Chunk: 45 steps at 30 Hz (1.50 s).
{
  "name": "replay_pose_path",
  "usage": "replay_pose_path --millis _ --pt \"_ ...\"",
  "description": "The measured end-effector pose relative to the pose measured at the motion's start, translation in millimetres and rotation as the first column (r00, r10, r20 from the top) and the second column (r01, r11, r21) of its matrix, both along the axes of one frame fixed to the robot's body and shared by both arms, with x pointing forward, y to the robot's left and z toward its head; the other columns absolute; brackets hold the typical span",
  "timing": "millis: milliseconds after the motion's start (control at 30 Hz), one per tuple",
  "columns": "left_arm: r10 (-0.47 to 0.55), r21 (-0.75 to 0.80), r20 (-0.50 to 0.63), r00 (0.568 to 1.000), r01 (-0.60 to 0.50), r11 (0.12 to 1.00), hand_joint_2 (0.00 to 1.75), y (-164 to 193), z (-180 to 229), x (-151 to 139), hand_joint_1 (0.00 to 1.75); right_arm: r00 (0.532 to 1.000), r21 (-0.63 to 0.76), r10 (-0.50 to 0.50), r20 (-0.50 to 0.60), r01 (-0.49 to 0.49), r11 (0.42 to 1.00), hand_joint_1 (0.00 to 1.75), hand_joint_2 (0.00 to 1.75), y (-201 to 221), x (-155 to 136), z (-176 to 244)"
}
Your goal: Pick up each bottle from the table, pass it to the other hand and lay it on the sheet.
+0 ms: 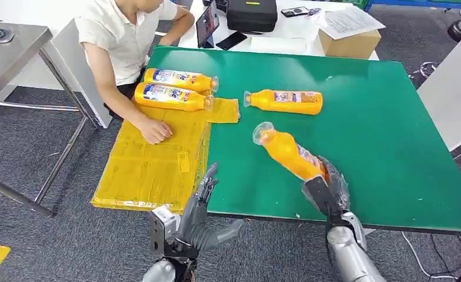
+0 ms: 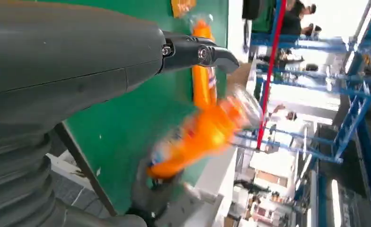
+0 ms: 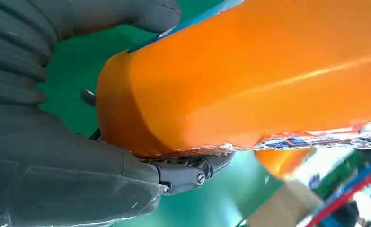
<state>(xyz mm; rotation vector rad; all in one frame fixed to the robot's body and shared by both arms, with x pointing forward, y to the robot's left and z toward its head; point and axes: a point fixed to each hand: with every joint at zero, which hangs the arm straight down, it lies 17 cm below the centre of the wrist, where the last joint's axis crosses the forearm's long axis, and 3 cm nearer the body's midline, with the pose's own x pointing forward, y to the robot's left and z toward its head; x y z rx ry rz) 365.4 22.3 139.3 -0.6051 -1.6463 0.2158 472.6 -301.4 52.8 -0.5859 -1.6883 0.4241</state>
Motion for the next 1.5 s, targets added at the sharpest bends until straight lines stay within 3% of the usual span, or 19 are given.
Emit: replay_pose_path --millis 133,400,567,800,1033,1500 --pt "0.052 -0.014 -0.112 0.992 -0.054 0.998 1.75 15.4 -21.2 5.1 0.0 0.998 0.067 -0.024 0.057 0.02 0.998 1.75 1.75 0.7 -5.3 18.8" --pt "0.052 -0.064 -0.193 0.98 -0.066 0.996 1.75 22.6 -34.7 7.4 0.0 0.995 0.146 0.01 0.095 -0.024 0.989 1.75 1.75 25.6 -15.8 30.8" --pt "0.072 -0.038 -0.154 0.985 -0.079 0.996 1.75 20.8 -22.5 18.5 0.0 0.985 0.177 0.136 0.104 -0.153 0.972 1.75 1.75 87.7 -24.8 33.3" --pt "0.099 -0.058 -0.139 0.985 -0.107 0.993 1.75 14.6 -4.4 40.4 0.0 0.925 0.133 0.345 0.159 -0.366 0.921 1.75 1.75 190.1 -57.4 43.6" --pt "0.117 -0.063 -0.136 0.984 -0.127 0.99 1.75 17.2 0.7 45.7 0.0 0.898 0.158 0.41 0.157 -0.433 0.888 1.75 1.75 220.5 -72.7 45.8" --pt "-0.036 -0.218 -0.184 0.982 -0.005 0.976 1.75 -2.7 14.2 45.9 0.0 0.854 0.187 0.501 0.141 -0.519 0.834 1.75 1.75 254.9 -83.4 46.7"
